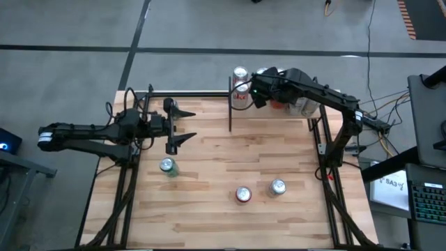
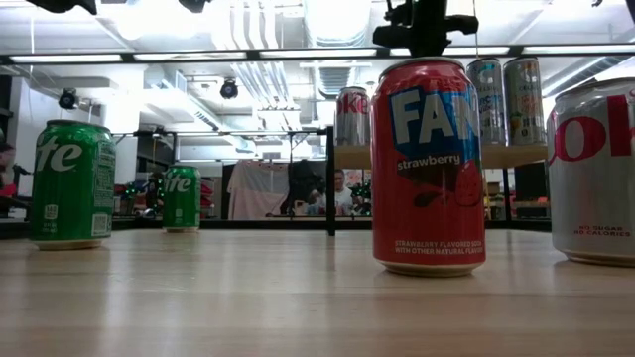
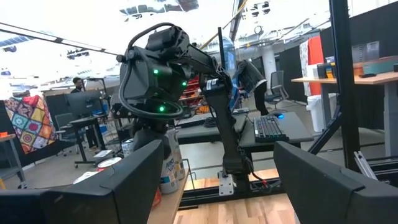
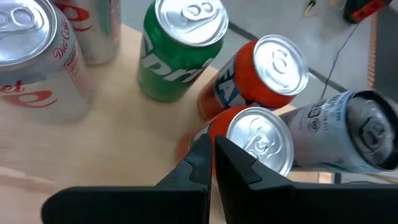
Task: Place canned beverage on shelf
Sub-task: Adjust the front orange soda can on the shelf, then put the bottom green soda can on the shelf aligned in front of the other green soda can
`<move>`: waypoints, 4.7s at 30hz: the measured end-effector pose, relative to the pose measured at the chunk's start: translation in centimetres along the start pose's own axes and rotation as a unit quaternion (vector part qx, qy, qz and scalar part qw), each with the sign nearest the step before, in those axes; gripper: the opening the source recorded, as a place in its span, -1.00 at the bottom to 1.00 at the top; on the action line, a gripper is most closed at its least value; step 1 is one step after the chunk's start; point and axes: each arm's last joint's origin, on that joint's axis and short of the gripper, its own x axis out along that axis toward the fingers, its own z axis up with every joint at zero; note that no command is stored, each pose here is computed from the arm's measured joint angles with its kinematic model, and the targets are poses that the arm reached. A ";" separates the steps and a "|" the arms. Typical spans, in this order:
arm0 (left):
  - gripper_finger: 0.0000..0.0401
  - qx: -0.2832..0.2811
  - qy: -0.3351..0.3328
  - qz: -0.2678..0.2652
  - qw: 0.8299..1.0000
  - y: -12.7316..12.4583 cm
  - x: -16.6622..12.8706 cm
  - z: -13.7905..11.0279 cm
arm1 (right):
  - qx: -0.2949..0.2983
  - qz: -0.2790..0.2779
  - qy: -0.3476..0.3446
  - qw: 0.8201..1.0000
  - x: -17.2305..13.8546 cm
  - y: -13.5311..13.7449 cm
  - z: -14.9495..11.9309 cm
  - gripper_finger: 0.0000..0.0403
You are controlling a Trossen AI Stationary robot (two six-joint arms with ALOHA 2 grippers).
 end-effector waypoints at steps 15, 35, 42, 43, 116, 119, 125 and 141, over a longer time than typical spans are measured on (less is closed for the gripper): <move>0.45 -0.017 0.009 -0.002 1.000 -0.1 0.0 -0.2 | -0.039 -0.016 -0.009 0.999 0.2 -0.3 0.2 -0.96; 0.45 -0.027 0.012 -0.002 1.000 -0.1 0.0 -0.3 | -0.058 -0.039 0.011 0.998 1.7 -0.5 -0.3 -0.96; 0.45 -0.027 0.012 -0.002 1.000 -0.1 0.0 -0.3 | -0.057 -0.041 0.012 0.997 1.7 -0.6 -0.4 -0.96; 0.45 -0.027 0.012 -0.002 1.000 -0.1 0.0 -0.3 | -0.057 -0.040 0.013 0.998 1.7 -0.6 -0.4 -0.96; 0.45 -0.184 0.418 0.057 0.888 0.3 1.0 1.6 | -0.226 0.451 -0.353 0.788 -5.0 -2.5 -18.3 -0.96; 0.45 -0.176 0.456 0.048 0.871 -0.2 1.3 1.3 | -0.241 0.468 -0.340 0.779 -4.9 -1.9 -18.5 -0.96; 0.45 -0.170 0.550 0.007 0.818 -1.9 0.4 0.8 | -0.237 0.472 -0.315 0.789 -4.5 -0.8 -18.8 -0.96; 0.54 -0.176 0.651 0.019 0.738 -5.2 -2.0 0.2 | -0.262 0.453 -0.299 0.798 -3.6 1.1 -19.2 -0.95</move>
